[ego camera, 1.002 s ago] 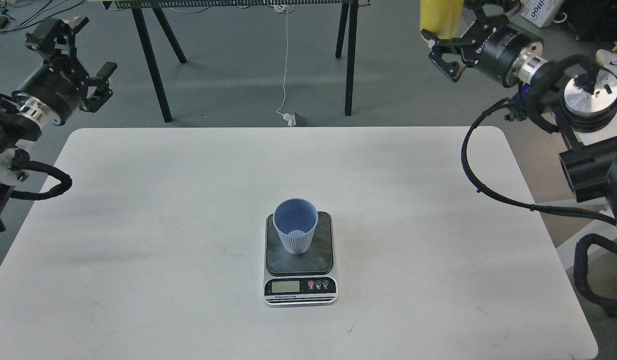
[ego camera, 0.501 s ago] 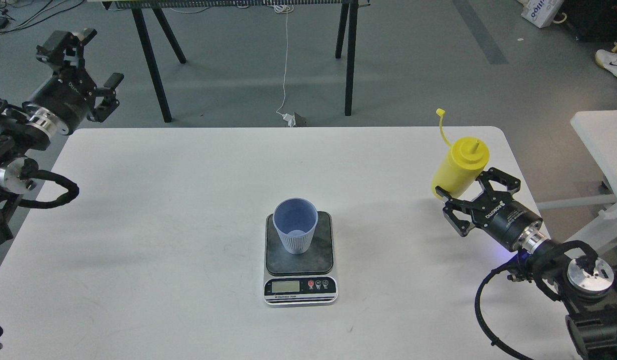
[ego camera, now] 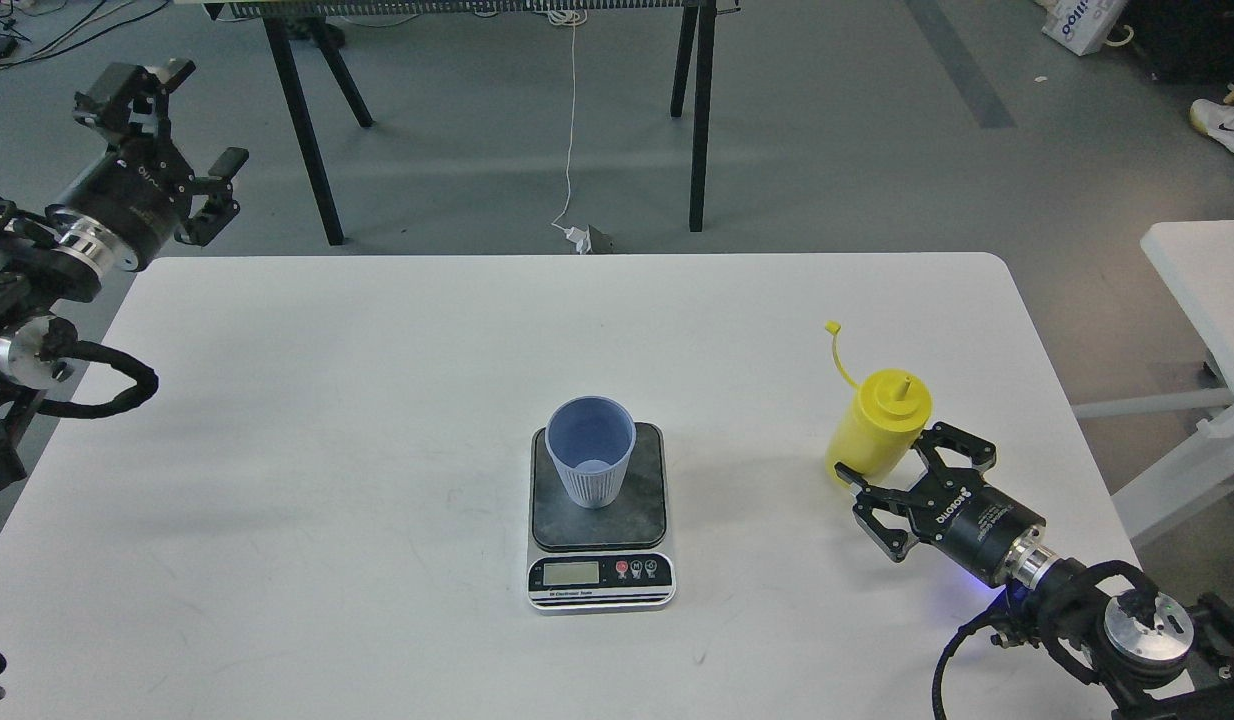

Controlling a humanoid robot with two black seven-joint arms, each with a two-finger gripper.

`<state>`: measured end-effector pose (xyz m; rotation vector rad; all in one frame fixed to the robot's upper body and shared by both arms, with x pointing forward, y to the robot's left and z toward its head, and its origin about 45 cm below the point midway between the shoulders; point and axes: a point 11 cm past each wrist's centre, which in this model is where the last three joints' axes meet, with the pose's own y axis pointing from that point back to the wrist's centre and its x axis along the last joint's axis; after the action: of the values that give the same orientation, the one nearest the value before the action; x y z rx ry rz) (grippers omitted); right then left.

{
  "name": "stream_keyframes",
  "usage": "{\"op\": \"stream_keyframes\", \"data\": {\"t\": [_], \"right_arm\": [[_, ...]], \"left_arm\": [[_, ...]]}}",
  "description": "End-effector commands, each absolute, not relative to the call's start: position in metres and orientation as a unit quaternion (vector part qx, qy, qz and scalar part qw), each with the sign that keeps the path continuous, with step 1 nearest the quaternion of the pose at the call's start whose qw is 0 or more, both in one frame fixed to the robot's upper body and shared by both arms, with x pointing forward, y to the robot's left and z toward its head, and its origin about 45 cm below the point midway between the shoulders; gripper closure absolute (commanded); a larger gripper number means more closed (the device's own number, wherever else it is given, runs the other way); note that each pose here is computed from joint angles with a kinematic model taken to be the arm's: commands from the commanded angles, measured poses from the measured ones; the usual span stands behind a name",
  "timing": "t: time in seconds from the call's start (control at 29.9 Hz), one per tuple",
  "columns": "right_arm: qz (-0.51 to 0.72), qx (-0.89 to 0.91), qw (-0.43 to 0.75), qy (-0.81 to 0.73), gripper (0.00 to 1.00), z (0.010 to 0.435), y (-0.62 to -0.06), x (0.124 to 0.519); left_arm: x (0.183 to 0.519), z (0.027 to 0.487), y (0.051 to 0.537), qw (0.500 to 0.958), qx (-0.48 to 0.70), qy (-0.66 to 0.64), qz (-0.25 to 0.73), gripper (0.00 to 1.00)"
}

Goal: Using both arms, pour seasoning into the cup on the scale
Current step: 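Lower the yellow bottle onto the table and open the right gripper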

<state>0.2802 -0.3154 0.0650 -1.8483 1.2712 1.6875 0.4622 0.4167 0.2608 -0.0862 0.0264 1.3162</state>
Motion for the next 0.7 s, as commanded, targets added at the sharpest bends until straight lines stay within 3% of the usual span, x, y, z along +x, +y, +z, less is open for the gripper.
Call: {"op": "stream_keyframes", "data": {"t": [0.0, 0.17, 0.27, 0.43, 0.67], "right_arm": [[0.595, -0.646, 0.157, 0.452, 0.71, 0.060, -0.319, 0.276], [0.597, -0.644, 0.152, 0.454, 0.54, 0.058, -0.321, 0.273], [0.598, -0.644, 0.152, 0.453, 0.17, 0.057, -0.320, 0.273], [0.601, -0.641, 0.153, 0.453, 0.06, 0.055, -0.319, 0.270], [0.609, -0.630, 0.150, 0.459, 0.05, 0.048, -0.324, 0.256]], "left_arm": [[0.462, 0.261, 0.417, 0.790, -0.040, 0.013, 0.611, 0.01], [0.462, 0.260, 0.416, 0.790, -0.041, 0.013, 0.611, 0.01], [0.463, 0.257, 0.410, 0.793, -0.042, 0.017, 0.607, 0.01], [0.463, 0.258, 0.411, 0.793, -0.042, 0.016, 0.608, 0.01], [0.463, 0.258, 0.412, 0.792, -0.041, 0.015, 0.609, 0.01]]}}
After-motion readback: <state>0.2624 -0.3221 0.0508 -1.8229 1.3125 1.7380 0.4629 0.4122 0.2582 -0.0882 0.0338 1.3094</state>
